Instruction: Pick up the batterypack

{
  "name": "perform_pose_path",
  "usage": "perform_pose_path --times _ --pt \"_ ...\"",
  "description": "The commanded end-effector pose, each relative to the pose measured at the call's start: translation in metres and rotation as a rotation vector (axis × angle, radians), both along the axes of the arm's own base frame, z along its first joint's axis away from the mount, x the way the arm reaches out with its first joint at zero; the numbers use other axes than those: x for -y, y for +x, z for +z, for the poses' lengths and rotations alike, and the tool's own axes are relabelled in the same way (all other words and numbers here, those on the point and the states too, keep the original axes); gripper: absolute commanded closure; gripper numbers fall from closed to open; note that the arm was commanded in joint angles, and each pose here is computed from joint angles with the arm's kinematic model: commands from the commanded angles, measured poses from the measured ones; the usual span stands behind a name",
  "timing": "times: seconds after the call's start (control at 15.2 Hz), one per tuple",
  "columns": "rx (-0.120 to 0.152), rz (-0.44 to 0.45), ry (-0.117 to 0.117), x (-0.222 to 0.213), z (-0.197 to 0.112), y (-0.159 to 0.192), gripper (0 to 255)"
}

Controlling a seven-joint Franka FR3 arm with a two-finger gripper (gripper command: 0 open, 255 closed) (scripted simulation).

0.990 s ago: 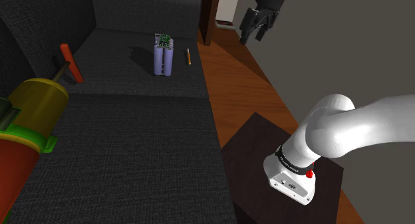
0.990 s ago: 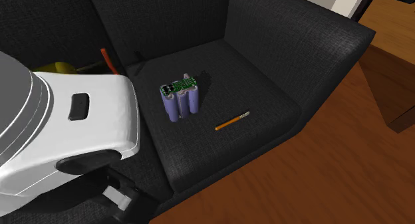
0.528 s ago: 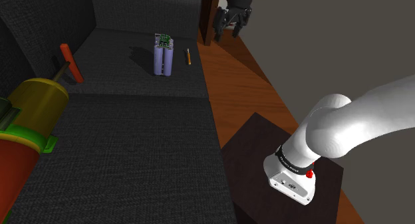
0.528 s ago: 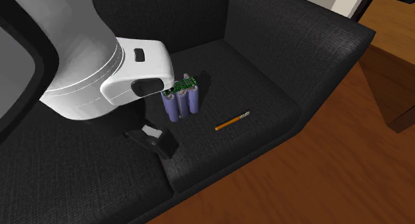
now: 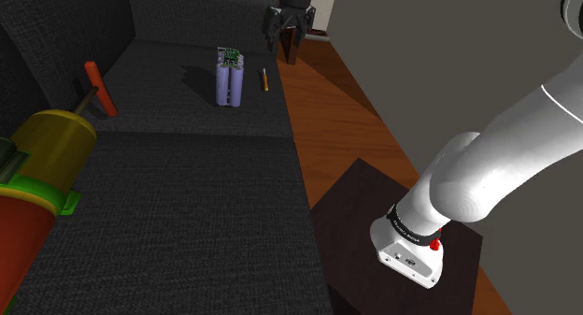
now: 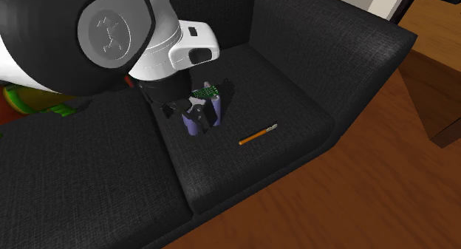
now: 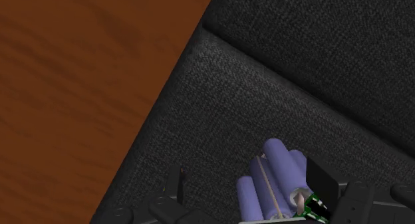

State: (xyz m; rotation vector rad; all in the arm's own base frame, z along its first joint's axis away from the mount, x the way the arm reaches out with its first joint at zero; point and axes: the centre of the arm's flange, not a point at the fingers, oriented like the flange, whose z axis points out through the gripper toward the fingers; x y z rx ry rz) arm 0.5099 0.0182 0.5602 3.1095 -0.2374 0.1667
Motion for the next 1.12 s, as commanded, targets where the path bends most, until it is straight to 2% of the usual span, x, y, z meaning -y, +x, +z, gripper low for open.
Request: perform_pose_path --times 0.0,0.79,1.06 --pt "0.002 -0.001 -0.002 -0.007 -0.003 0.029 0" --pt "0.010 -0.008 -0.013 -0.031 -0.032 0.182 0" --pt "0.011 -0.009 -0.014 -0.032 -0.049 0.188 0"
